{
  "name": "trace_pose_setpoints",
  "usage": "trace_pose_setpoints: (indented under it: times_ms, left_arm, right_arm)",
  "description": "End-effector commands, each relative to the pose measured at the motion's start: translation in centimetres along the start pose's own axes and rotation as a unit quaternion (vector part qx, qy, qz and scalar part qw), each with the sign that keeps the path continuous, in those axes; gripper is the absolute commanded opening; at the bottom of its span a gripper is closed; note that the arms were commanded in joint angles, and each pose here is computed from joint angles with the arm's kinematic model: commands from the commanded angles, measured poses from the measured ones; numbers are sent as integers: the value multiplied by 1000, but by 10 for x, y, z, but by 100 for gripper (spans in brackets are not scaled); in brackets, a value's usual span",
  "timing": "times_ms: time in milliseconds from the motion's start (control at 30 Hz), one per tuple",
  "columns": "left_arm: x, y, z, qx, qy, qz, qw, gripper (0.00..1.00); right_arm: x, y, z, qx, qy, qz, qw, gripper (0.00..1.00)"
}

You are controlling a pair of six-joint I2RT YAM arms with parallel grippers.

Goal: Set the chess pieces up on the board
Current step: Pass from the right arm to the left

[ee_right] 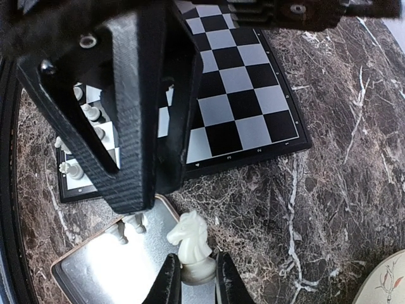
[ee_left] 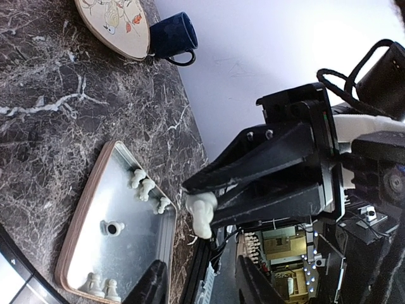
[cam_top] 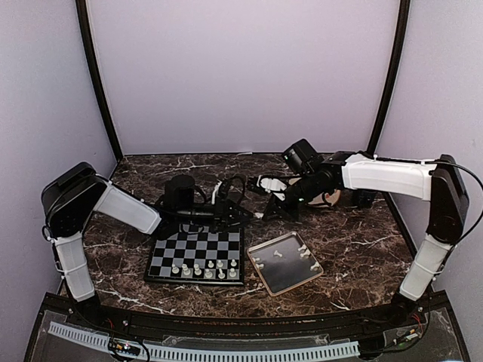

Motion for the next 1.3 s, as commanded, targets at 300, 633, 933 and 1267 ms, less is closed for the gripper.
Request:
trace_pose_setpoints:
  times_ms: [300, 633, 933, 1267]
  left_arm:
    - [14, -4, 12, -10, -2, -49, 999, 30]
    - [20, -4, 14, -7, 4, -57, 998, 21]
    - [19, -5, 12, -7, 5, -63, 998, 6]
    - [17, -8, 12, -3, 2, -71, 997, 0]
  right_arm:
    - [1, -1, 9, 0, -16, 11, 1000, 13]
    - [6, 0, 10, -1, -13, 15, 1000, 13]
    - [7, 1, 10, -2, -10, 14, 1000, 13]
    - [5, 6, 12, -9, -11, 18, 1000, 33]
Point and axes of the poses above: each gripper's point midway between its finger pads, its own x axis out along the fingers, its own y axis along the line the jaws close on, z = x × y, the point moved 7 cm from there along -x, back along the fingers, and after that the axes turned 4 degrees about x, right-handed, at the moved point
